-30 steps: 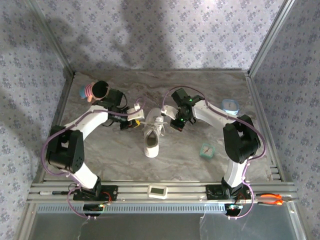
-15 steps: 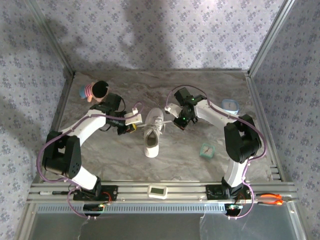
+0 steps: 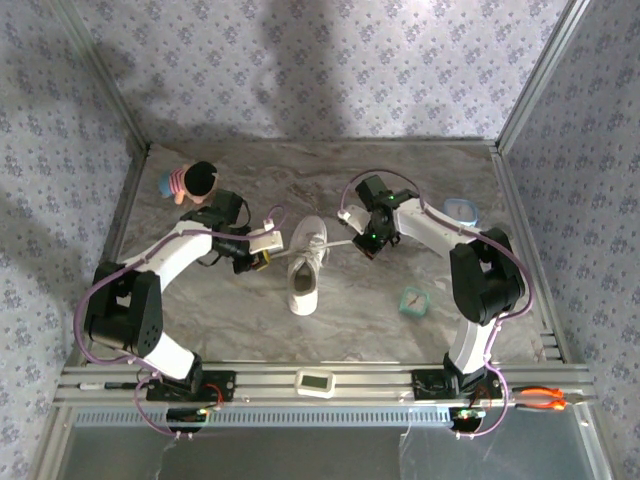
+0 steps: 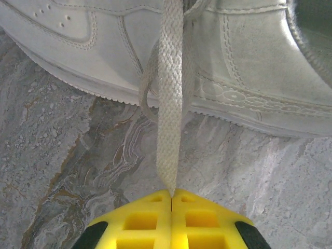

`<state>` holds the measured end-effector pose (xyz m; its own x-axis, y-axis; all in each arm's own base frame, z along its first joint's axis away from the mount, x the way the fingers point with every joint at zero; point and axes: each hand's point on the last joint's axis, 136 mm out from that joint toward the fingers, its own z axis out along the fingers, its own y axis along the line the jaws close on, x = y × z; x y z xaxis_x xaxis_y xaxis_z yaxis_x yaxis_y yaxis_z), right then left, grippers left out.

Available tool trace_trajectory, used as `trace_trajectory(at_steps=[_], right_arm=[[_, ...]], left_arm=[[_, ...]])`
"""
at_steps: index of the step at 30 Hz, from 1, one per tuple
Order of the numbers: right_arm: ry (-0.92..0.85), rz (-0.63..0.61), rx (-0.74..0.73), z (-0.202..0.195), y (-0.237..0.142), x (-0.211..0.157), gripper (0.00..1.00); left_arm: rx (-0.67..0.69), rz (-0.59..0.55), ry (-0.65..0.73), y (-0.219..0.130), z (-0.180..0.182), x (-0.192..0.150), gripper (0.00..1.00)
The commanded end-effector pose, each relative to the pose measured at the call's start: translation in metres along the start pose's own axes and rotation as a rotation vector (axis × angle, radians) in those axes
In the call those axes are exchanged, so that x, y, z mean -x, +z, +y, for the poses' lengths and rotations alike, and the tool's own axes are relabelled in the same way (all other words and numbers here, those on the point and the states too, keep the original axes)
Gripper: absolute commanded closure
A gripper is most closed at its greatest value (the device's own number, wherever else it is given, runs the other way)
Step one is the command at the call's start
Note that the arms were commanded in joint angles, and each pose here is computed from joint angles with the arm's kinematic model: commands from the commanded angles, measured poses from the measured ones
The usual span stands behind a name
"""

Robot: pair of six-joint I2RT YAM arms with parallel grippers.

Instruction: Tie the shoes

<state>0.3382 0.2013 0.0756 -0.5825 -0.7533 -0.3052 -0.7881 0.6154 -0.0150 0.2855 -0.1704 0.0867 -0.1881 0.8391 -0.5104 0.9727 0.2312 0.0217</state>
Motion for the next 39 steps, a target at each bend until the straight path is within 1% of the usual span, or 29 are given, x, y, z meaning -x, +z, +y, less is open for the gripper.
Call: trace_trajectory(at_steps=[1, 4, 6, 8, 9, 10, 12, 13, 16, 18, 19, 20, 21, 22, 25, 29, 31, 33, 34, 35, 37, 39], right_arm=[[0.038, 0.03, 0.016, 0.002, 0.001, -0.009, 0.98], [0.048, 0.027, 0.019, 0.001, 0.002, -0.008, 0.96], [0.059, 0.022, 0.019, 0.001, 0.001, -0.006, 0.89], [0.079, 0.012, 0.019, 0.001, -0.002, -0.003, 0.75], [0.09, -0.004, 0.03, 0.002, -0.005, 0.0, 0.66], [0.103, -0.022, 0.039, 0.003, -0.008, 0.002, 0.59], [0.131, -0.065, 0.053, 0.004, -0.017, 0.007, 0.54], [0.151, -0.09, 0.058, 0.003, -0.022, 0.009, 0.53], [0.263, -0.153, 0.062, -0.002, -0.037, 0.013, 0.5], [0.398, -0.193, 0.065, -0.006, -0.045, 0.016, 0.5], [0.477, -0.214, 0.076, -0.007, -0.048, 0.018, 0.5], [0.534, -0.229, 0.106, -0.002, -0.049, 0.019, 0.5], [0.586, -0.275, 0.133, 0.003, -0.051, 0.028, 0.51], [0.646, -0.282, 0.154, 0.011, -0.045, 0.026, 0.51], [0.787, -0.299, 0.208, 0.035, -0.034, 0.033, 0.54], [0.849, -0.303, 0.251, 0.071, -0.016, 0.043, 0.55], [0.848, -0.292, 0.269, 0.09, -0.007, 0.046, 0.55], [0.883, -0.276, 0.258, 0.096, 0.002, 0.044, 0.56], [0.926, -0.263, 0.248, 0.095, 0.007, 0.04, 0.57], [0.965, -0.259, 0.246, 0.094, 0.01, 0.037, 0.57], [1.031, -0.27, 0.237, 0.091, 0.012, 0.032, 0.58], [1.066, -0.29, 0.228, 0.089, 0.011, 0.028, 0.6]], left_arm=[[-0.019, 0.0, -0.014, -0.005, -0.01, 0.0, 1.0], [-0.017, -0.002, -0.017, -0.005, -0.011, 0.0, 1.0], [-0.015, -0.009, -0.02, -0.005, -0.012, 0.001, 0.99], [-0.013, -0.036, -0.011, -0.008, -0.015, 0.005, 0.8], [-0.011, -0.072, 0.006, -0.011, -0.017, 0.009, 0.72], [0.007, -0.114, 0.02, -0.015, -0.018, 0.014, 0.66], [0.071, -0.183, 0.029, -0.023, -0.013, 0.022, 0.53], [0.101, -0.209, 0.025, -0.029, -0.01, 0.025, 0.5], [0.135, -0.249, -0.022, -0.043, -0.002, 0.027, 0.47], [0.148, -0.275, -0.076, -0.052, 0.004, 0.029, 0.47], [0.157, -0.296, -0.125, -0.057, 0.01, 0.031, 0.47], [0.168, -0.313, -0.186, -0.061, 0.016, 0.033, 0.48], [0.184, -0.329, -0.281, -0.066, 0.026, 0.034, 0.48], [0.192, -0.341, -0.377, -0.07, 0.035, 0.036, 0.48], [0.188, -0.326, -0.609, -0.07, 0.051, 0.032, 0.46], [0.221, -0.306, -0.819, -0.069, 0.062, 0.019, 0.45], [0.238, -0.334, -0.878, -0.073, 0.066, 0.016, 0.43], [0.263, -0.374, -0.893, -0.082, 0.067, 0.016, 0.41], [0.285, -0.391, -0.892, -0.087, 0.067, 0.015, 0.19], [0.31, -0.405, -0.892, -0.092, 0.068, 0.014, 0.01], [0.378, -0.431, -0.887, -0.107, 0.07, 0.01, 0.01], [0.513, -0.435, -0.934, -0.121, 0.078, -0.004, 0.0]])
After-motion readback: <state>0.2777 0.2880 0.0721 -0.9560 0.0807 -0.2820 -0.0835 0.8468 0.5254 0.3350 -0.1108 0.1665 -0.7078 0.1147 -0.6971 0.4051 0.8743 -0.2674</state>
